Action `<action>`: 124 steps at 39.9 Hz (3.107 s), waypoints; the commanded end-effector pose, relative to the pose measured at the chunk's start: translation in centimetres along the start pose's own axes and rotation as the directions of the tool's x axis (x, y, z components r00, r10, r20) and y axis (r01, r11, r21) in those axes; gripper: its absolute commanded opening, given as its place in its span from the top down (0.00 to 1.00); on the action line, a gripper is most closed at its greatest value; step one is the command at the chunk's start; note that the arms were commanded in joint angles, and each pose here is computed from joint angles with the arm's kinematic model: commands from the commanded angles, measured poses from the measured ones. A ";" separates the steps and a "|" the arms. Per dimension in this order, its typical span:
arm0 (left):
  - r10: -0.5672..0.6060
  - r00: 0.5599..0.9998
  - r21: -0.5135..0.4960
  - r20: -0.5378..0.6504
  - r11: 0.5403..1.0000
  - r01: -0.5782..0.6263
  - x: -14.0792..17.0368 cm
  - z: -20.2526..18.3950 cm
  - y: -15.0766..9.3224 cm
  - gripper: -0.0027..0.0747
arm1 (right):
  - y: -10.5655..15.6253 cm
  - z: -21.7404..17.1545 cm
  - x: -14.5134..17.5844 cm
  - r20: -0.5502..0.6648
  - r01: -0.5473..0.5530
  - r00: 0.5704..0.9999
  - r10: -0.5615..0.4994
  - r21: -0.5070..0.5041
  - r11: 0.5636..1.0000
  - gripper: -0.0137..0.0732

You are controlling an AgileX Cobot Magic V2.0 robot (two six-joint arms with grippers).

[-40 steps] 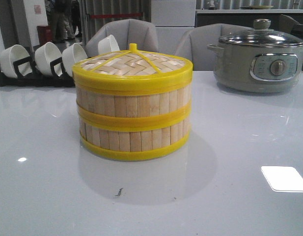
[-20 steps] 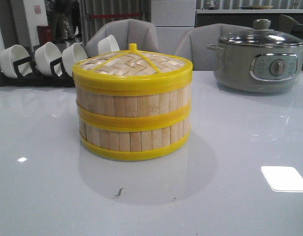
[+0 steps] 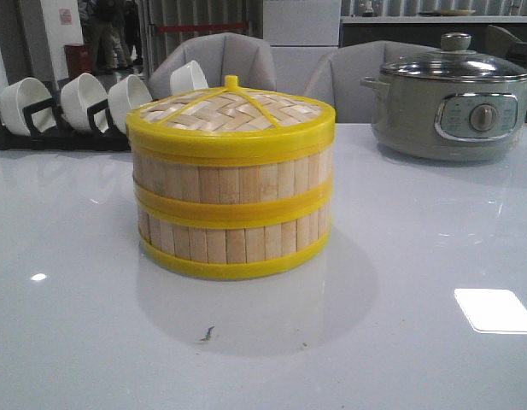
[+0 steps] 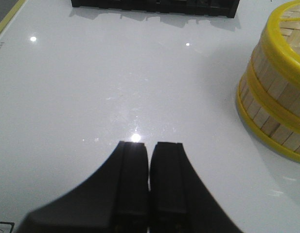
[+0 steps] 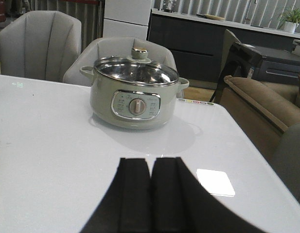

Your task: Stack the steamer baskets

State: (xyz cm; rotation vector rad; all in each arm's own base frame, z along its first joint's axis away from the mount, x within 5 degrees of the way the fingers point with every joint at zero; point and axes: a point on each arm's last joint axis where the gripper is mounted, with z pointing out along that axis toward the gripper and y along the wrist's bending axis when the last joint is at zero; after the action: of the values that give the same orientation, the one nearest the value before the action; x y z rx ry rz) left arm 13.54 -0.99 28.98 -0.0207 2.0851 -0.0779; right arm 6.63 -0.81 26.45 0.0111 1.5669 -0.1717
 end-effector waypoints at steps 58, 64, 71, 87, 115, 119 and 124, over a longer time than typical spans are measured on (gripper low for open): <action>-0.016 0.984 0.029 0.179 1.000 0.011 -1.9 -1.8 -0.2 0.86 | -0.1 -0.1 -1.9 0.121 0.011 0.993 -0.012 0.006 1.000 0.76; -0.022 0.961 0.041 0.277 0.999 0.011 -2.1 -3.8 -0.1 0.86 | -0.1 -0.1 -1.9 0.121 0.011 0.993 -0.012 0.006 1.000 0.76; -0.038 0.921 0.065 0.388 0.998 0.014 -0.4 -5.3 0.0 0.86 | -0.1 -0.1 -1.9 0.121 0.011 0.993 -0.012 0.006 1.000 0.76; -0.075 0.778 0.123 0.624 0.992 -0.002 7.6 -4.3 0.5 0.86 | -0.1 -0.1 -1.9 0.121 0.011 0.993 -0.012 0.006 1.000 0.76; -0.048 0.800 0.102 0.598 0.995 -0.017 10.5 -3.4 0.8 0.86 | -0.1 -0.1 -1.9 0.120 0.011 0.993 -0.012 0.006 1.000 0.76; -0.048 0.800 0.102 0.598 0.995 -0.017 10.5 -3.4 0.8 0.86 | -0.1 -0.1 -1.9 0.120 0.011 0.993 -0.012 0.006 1.000 0.76; -0.043 0.794 0.100 0.606 0.995 -0.023 10.4 -3.5 0.7 0.86 | -0.1 -0.1 -1.9 0.120 0.011 0.993 -0.012 0.006 1.000 0.76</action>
State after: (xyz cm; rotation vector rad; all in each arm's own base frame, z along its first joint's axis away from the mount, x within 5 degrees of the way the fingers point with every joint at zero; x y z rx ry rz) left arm 5.60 -0.53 20.76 -0.0026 1.5297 -0.1554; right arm 6.63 -0.80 26.52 0.0102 1.5589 -0.1714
